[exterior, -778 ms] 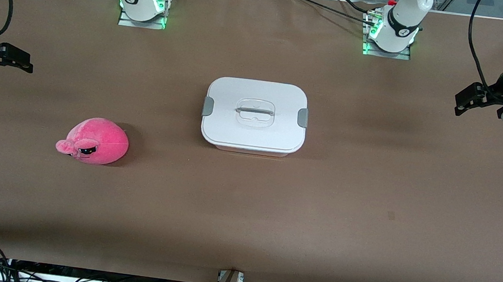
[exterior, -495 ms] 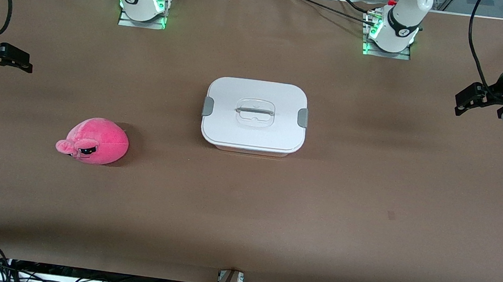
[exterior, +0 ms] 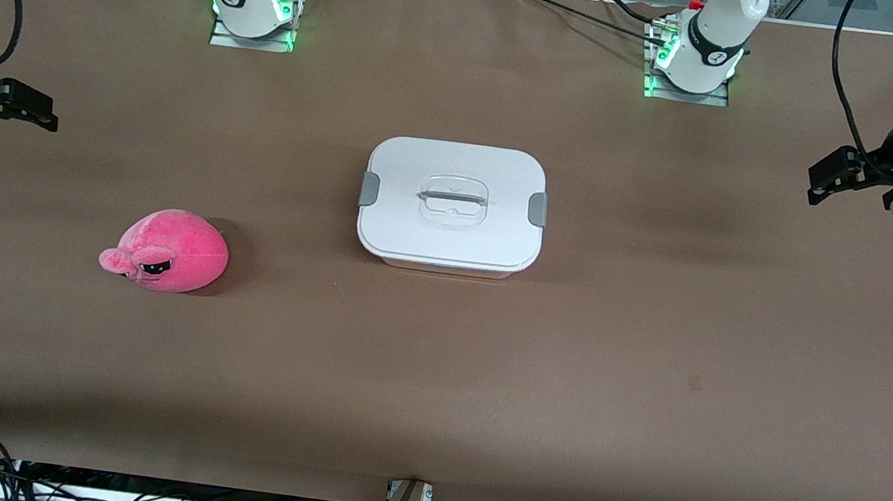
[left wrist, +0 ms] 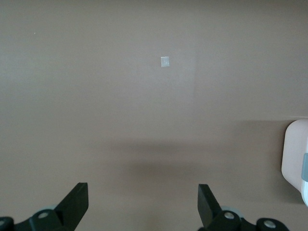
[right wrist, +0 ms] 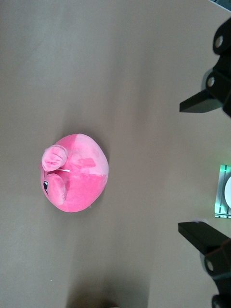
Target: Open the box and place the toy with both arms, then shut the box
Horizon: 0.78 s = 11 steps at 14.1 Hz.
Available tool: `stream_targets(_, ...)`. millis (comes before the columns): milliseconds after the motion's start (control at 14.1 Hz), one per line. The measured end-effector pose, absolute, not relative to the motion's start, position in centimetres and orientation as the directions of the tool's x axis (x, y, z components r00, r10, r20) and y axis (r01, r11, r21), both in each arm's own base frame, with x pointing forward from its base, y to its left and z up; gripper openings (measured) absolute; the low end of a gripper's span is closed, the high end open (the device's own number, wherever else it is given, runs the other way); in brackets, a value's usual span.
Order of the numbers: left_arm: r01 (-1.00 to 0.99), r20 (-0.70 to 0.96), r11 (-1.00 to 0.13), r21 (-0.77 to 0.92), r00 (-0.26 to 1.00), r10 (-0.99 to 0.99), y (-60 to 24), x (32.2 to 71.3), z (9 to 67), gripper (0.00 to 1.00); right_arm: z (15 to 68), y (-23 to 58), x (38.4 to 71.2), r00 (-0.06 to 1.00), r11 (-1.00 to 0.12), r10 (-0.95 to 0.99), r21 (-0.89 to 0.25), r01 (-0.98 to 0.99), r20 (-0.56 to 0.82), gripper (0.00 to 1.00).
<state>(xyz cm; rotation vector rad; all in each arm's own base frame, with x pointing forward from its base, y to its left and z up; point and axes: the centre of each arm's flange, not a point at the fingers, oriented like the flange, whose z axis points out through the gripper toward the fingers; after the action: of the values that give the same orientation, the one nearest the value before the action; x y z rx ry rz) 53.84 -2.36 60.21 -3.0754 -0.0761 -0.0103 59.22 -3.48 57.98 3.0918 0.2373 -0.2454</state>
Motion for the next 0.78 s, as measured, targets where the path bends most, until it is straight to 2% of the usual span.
stream_targets(283,0.050,-0.005,-0.998,-0.049,0.999,0.050,-2.6,53.9,59.9,1.00,57.7,-3.3,59.4,0.976,-0.987,0.153,0.019,0.158,-0.156,1.00)
stream_targets(495,0.048,-0.038,-0.998,0.043,0.998,0.047,-3.9,53.9,59.2,1.00,57.7,-3.1,59.5,0.975,-0.987,0.157,0.018,0.162,-0.155,1.00)
stream_targets(636,-0.021,-0.051,-0.998,0.060,0.998,-0.024,-6.0,53.8,58.9,1.00,57.7,-3.0,59.5,0.975,-0.986,0.159,0.019,0.163,-0.153,1.00)
stream_targets(778,-0.194,-0.036,-0.979,0.065,0.980,-0.197,-10.6,53.5,59.3,1.00,57.7,-2.9,59.7,0.976,-0.986,0.161,0.020,0.166,-0.144,1.00)
